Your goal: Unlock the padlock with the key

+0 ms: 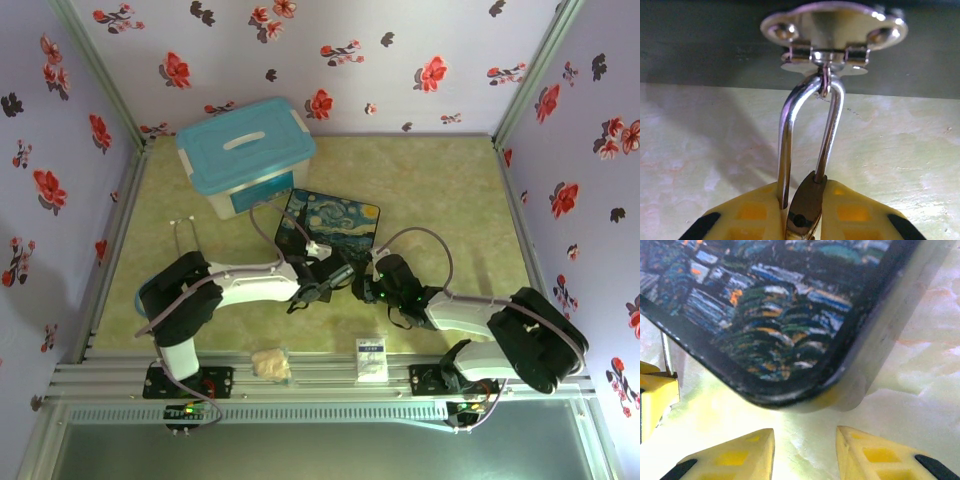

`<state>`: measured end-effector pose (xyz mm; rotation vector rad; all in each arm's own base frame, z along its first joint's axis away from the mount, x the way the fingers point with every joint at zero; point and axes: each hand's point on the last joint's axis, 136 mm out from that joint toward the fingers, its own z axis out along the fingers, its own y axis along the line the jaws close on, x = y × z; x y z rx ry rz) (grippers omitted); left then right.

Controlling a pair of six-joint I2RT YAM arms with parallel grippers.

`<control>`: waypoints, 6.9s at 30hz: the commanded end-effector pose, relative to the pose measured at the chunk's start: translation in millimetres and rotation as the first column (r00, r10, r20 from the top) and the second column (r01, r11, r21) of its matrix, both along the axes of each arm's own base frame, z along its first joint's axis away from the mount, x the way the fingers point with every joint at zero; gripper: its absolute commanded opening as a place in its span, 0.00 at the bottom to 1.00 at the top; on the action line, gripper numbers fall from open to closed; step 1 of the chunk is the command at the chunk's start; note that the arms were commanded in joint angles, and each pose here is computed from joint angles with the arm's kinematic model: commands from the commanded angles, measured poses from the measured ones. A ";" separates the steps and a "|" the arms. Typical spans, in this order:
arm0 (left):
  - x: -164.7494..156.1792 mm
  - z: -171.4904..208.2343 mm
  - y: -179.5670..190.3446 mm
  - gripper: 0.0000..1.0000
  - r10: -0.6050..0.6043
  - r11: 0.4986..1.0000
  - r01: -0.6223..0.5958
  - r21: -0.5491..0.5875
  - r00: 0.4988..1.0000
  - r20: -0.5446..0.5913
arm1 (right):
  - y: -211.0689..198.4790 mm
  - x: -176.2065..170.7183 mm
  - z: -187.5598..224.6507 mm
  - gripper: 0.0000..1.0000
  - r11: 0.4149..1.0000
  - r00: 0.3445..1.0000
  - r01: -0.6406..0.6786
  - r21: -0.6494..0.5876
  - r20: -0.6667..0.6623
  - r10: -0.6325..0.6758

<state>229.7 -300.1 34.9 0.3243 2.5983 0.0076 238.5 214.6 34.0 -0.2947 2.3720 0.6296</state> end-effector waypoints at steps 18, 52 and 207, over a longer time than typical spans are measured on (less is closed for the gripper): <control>-22.8 -29.5 25.3 0.26 -0.023 0.975 0.032 0.222 0.999 -0.045 | -4.9 5.1 -4.5 0.37 0.999 1.000 0.018 -0.029 0.010 -0.018; -29.4 0.6 -16.0 0.43 -0.161 0.983 0.160 0.093 0.987 0.002 | -8.2 3.9 0.8 0.37 0.999 1.000 0.030 -0.031 0.010 -0.030; 88.0 -13.2 97.5 0.67 -0.011 0.989 0.029 -0.142 0.992 0.125 | 19.6 39.9 27.0 0.00 0.474 0.774 0.559 0.681 -0.224 -0.592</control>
